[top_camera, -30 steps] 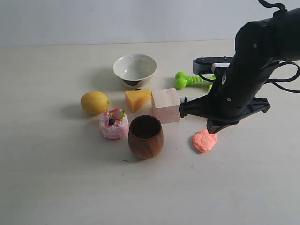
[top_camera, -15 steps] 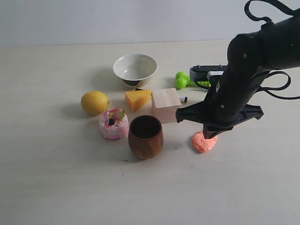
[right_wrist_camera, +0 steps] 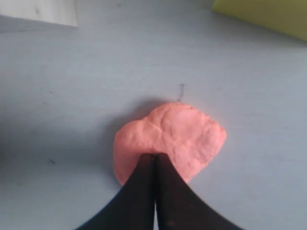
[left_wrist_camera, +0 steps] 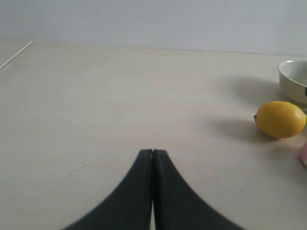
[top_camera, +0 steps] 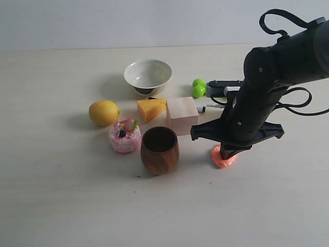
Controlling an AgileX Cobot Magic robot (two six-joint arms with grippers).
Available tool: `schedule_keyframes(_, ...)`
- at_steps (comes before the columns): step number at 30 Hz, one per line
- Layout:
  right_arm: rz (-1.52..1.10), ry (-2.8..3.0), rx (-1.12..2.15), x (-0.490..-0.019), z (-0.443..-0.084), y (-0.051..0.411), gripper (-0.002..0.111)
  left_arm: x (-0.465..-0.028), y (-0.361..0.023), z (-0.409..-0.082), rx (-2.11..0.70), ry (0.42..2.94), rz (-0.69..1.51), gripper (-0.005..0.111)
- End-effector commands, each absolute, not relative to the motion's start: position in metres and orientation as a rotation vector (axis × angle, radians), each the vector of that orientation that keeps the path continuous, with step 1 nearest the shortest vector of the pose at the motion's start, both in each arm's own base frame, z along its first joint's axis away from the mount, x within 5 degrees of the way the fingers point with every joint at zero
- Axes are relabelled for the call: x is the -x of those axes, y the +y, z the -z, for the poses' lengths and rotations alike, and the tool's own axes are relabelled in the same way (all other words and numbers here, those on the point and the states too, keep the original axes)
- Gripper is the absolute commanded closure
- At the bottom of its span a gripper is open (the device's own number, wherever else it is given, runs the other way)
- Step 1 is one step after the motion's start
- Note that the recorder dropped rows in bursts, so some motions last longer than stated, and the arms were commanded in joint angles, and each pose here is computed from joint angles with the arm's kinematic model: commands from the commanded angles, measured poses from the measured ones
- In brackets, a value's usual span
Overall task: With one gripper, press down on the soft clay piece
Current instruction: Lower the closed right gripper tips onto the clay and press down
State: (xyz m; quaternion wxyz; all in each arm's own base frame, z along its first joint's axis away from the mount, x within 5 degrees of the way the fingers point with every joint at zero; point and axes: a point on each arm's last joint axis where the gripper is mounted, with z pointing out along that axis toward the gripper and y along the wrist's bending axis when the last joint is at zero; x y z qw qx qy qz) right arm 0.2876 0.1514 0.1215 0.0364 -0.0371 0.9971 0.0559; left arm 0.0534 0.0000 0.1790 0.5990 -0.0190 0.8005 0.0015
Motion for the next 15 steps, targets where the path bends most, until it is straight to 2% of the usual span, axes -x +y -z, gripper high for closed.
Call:
schedule_keyframes(1, -0.173, 3.091, 0.106, -0.287, -0.111, 0.152, 0.108, -0.053, 0.0, -0.181, 0.046, 1.838, -0.004, 0.107)
schedule_keyframes(15, -0.15, 3.19, 0.06, -0.283, -0.087, 0.153, 0.108, -0.053, 0.0, -0.181, 0.046, 1.838, -0.004, 0.107)
